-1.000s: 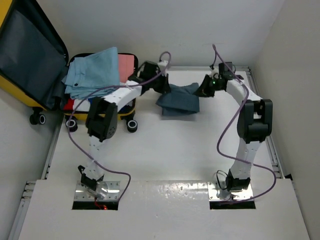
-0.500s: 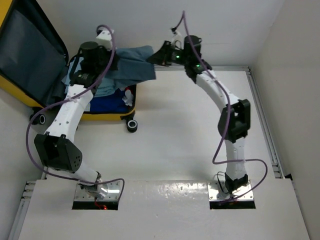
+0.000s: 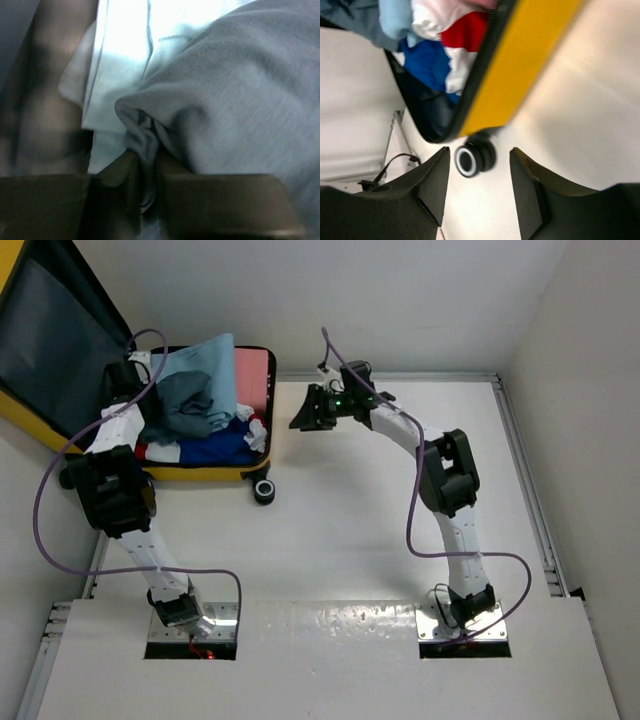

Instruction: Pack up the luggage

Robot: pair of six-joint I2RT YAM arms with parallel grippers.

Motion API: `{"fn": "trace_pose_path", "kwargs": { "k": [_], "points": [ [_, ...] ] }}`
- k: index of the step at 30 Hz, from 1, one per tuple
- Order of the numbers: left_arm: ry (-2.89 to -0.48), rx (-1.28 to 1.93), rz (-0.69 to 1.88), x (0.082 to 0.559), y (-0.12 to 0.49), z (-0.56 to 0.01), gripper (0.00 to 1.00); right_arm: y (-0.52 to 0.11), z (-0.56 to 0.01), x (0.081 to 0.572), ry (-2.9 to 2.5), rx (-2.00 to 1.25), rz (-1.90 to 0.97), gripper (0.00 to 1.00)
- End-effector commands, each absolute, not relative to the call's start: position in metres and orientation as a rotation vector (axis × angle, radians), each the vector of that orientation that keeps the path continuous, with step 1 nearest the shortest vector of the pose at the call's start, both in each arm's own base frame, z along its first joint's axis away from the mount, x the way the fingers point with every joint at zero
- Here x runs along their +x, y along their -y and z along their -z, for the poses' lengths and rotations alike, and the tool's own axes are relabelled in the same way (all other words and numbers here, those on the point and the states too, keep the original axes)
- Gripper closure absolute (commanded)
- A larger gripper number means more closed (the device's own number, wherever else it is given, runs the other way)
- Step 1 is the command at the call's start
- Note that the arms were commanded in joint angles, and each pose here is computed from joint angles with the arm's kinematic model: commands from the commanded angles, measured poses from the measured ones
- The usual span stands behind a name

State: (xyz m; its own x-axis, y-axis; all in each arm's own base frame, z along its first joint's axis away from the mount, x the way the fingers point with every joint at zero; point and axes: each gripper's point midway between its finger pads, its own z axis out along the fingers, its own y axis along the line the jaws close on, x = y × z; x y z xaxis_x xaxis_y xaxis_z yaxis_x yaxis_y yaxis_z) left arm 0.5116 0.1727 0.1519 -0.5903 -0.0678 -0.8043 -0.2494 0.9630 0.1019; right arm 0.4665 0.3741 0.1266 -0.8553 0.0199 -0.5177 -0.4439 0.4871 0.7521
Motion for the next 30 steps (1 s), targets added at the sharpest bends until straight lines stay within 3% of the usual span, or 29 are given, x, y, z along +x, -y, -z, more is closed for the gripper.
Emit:
{"fn": "trace_pose_path", "kwargs": {
  "k": [1,3,4,6,7,14,17,22,30],
  "points": [
    [-2.179,0.011,-0.163,0.530,-0.118,-0.166,0.64,-0.337,-0.198,0.480,-2.114,-0.384,-1.251,0.49],
    [-2.164,0.062,-0.161,0.530,-0.097,-0.175,0.44,-0.326,-0.194,0.480,-2.133,-0.374,-1.218,0.49],
    [-2.148,0.083,-0.164,0.530,-0.092,-0.183,0.28,-0.323,-0.195,0.480,-2.129,-0.377,-1.210,0.49],
    [-2.058,0.081,-0.209,0.534,-0.087,-0.219,0.20,-0.311,-0.199,0.482,-2.122,-0.374,-1.177,0.49],
    [-1.961,0.071,-0.236,0.534,-0.089,-0.264,0.17,-0.307,-0.199,0.481,-2.129,-0.371,-1.173,0.49],
    [-1.480,-0.029,-0.393,0.505,-0.096,-0.496,0.17,-0.275,-0.203,0.483,-2.147,-0.306,-1.134,0.48],
    [-1.387,-0.099,-0.614,0.479,-0.122,-0.546,0.17,-0.270,-0.205,0.485,-2.140,-0.305,-1.129,0.48],
    [-1.462,-0.109,-1.049,0.467,-0.184,-0.541,0.17,-0.269,-0.209,0.489,-2.124,-0.296,-1.127,0.48],
    [-1.481,-0.145,-1.337,0.453,-0.257,-0.542,0.17,-0.270,-0.210,0.489,-2.122,-0.294,-1.130,0.48]
  ]
}}
